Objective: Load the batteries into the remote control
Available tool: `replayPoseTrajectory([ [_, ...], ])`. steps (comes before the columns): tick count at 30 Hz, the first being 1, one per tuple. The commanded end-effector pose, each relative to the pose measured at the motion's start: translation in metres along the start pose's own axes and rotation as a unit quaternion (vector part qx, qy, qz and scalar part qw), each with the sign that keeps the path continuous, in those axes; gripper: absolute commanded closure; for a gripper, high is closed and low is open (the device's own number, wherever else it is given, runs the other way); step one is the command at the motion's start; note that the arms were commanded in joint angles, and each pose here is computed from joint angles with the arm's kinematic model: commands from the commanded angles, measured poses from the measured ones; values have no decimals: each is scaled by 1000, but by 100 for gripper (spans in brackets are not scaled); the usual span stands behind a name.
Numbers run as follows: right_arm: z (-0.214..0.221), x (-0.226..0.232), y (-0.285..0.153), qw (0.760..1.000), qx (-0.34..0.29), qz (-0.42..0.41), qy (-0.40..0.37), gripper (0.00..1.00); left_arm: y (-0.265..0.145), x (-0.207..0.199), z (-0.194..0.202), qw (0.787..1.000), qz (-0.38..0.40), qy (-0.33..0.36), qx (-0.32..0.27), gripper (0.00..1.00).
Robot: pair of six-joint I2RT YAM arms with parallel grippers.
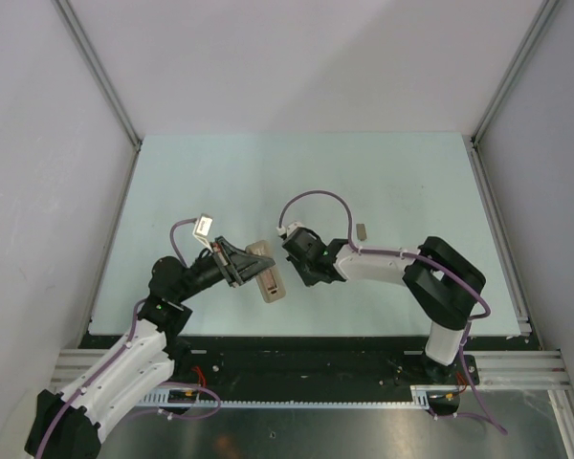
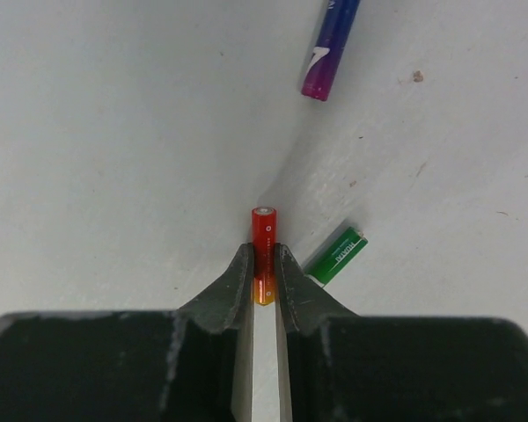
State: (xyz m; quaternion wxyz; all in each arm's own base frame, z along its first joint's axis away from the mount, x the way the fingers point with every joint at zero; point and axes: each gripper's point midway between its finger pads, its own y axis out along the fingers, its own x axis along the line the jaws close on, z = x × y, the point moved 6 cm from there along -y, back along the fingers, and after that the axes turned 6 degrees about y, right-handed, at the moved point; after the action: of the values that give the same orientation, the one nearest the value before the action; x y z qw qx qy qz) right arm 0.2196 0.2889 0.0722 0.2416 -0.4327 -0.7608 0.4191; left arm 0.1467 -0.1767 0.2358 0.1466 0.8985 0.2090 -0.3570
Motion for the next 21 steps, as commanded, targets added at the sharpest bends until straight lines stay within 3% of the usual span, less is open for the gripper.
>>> replayPoseTrajectory([
  [1,-7,-4,6,999,-11,11,43,97,0,-3,-5,1000,6,2,-12,100],
  [8,-16,-2,-2,999,-30,-7,21,100,0,-2,-4,1000,6,1,-12,100],
  [12,-14,3,-5,997,-25,-31,-71,99,-1,-3,-4,1000,6,1,-12,100],
  [17,-12,2,-7,992,-8,-30,-124,88,-2,-2,-3,1000,6,2,-13,100],
  [19,-15,0,-7,991,-2,-28,-129,75,-2,-3,-3,1000,8,2,-12,100],
  [21,-14,-3,-8,992,2,-24,-128,68,-2,-3,-3,1000,8,4,-11,100],
])
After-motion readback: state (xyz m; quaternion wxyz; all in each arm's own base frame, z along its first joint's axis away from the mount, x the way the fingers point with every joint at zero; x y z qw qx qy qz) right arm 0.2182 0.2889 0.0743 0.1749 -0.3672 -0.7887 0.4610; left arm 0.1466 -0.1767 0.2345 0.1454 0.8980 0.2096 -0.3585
